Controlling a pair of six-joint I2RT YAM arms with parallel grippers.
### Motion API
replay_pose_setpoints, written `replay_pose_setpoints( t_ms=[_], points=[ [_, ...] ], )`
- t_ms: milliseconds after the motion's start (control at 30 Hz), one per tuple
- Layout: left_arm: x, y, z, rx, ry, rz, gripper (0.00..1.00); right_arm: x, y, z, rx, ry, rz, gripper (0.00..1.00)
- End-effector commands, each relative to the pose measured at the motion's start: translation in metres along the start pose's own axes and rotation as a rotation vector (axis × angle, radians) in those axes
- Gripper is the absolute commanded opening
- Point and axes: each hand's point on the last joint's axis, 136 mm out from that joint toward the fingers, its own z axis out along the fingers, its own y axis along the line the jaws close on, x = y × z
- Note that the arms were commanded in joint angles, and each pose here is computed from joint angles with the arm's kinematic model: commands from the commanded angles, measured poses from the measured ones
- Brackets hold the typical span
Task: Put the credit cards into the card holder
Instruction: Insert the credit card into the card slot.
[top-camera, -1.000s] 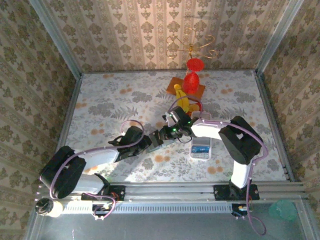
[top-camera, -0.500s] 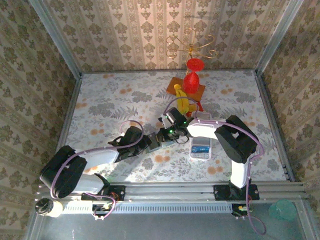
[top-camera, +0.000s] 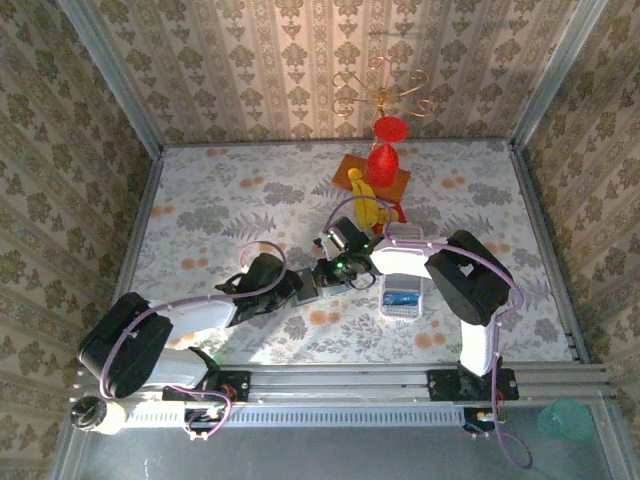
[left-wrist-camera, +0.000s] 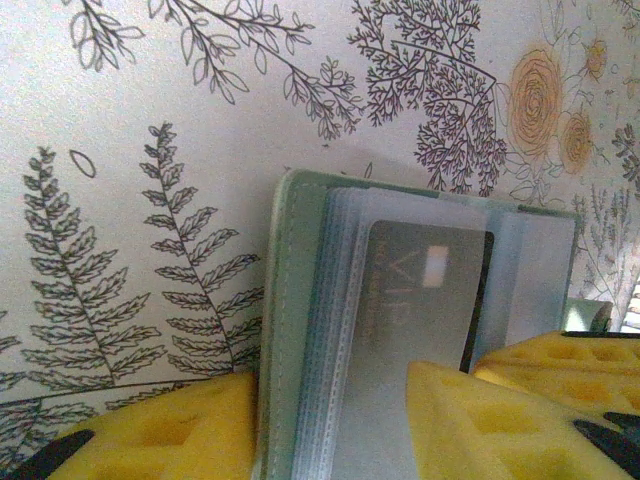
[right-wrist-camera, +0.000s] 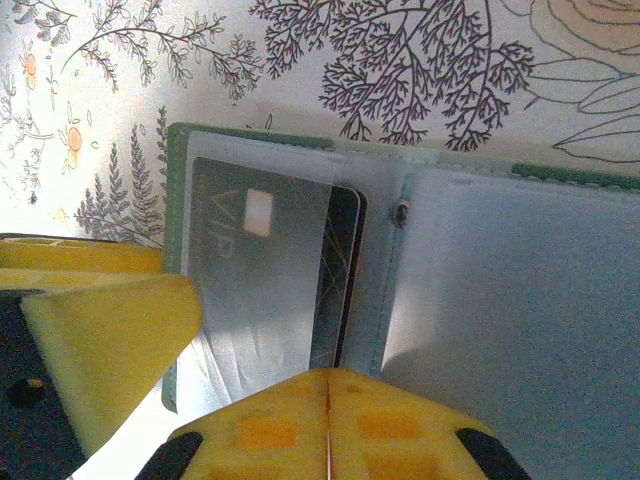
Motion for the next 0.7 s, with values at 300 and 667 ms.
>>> replay_pose_setpoints(
  t_ms=[300, 667],
  points=[
    [0.011, -0.018, 0.004, 0.104, 0.048, 0.035, 0.37, 0.007, 0.002, 0.004, -0.022, 0.022, 0.008, 0.06],
    [-0.001, -0.044, -0.01, 0.21, -0.017, 0.04, 0.36, 0.001, 0.014, -0.001, -0.092, -0.005, 0.036, 0.05]
  ],
)
